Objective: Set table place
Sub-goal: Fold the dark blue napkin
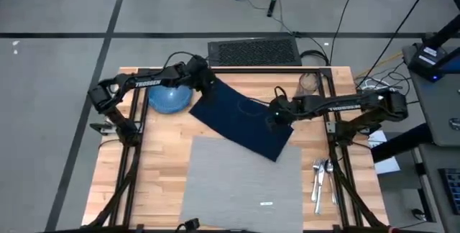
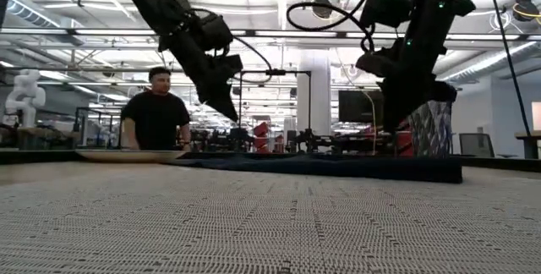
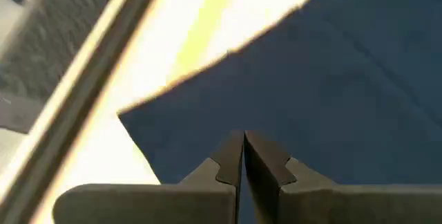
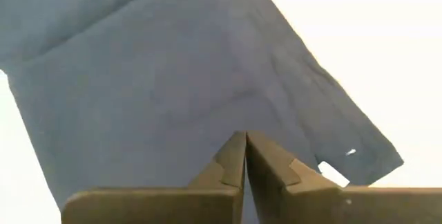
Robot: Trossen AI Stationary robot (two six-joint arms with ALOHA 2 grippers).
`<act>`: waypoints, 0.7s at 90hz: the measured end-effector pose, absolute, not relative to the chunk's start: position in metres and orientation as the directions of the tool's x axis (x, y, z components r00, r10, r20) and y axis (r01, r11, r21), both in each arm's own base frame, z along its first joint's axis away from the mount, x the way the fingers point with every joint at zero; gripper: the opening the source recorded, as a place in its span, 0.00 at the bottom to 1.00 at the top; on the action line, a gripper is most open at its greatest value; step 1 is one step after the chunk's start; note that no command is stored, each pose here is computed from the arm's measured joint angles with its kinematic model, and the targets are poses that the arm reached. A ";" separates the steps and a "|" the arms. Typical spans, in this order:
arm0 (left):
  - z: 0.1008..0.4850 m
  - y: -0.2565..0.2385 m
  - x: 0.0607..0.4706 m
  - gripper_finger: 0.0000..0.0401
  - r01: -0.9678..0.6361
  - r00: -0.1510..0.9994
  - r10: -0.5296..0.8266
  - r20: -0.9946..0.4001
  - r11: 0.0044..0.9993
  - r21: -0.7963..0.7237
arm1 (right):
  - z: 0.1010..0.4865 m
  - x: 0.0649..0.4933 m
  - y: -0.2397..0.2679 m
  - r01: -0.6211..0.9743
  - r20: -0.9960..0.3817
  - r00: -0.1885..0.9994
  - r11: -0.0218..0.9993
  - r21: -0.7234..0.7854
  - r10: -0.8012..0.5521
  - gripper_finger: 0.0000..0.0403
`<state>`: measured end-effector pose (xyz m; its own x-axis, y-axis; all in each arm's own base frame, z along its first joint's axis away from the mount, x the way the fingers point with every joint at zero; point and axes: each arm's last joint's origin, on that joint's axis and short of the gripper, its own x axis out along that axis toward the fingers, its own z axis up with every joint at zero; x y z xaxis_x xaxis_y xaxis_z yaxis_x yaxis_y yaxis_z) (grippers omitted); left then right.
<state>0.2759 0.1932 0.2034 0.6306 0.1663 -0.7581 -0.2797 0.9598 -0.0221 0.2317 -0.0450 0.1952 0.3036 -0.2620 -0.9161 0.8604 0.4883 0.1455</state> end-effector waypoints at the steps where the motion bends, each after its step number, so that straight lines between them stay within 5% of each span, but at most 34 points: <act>1: 0.203 0.194 0.276 0.00 -0.277 0.629 0.166 -0.760 0.961 -0.020 | 0.195 0.231 -0.045 0.862 -0.918 0.297 0.487 0.139 -0.264 0.00; 17: 0.192 0.215 0.271 0.00 -0.324 0.602 0.202 -0.772 0.946 -0.005 | 0.195 0.229 -0.048 0.875 -0.918 0.276 0.469 0.118 -0.283 0.00; 39: 0.202 0.273 0.266 0.00 -0.327 0.688 0.029 -0.725 0.904 -0.274 | 0.195 0.230 -0.048 0.878 -0.915 0.285 0.461 0.130 -0.286 0.00; 63: 0.173 0.253 0.286 0.00 -0.022 0.404 -0.144 -0.903 0.986 -0.168 | 0.195 0.231 -0.048 0.871 -0.914 0.295 0.472 0.138 -0.277 0.00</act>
<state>0.2858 0.2527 0.1733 0.4044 -0.1444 -0.9031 -0.0225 0.9856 -0.1677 0.2310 -0.0475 0.1951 0.2952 -0.2771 -0.9144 0.8707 0.4721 0.1381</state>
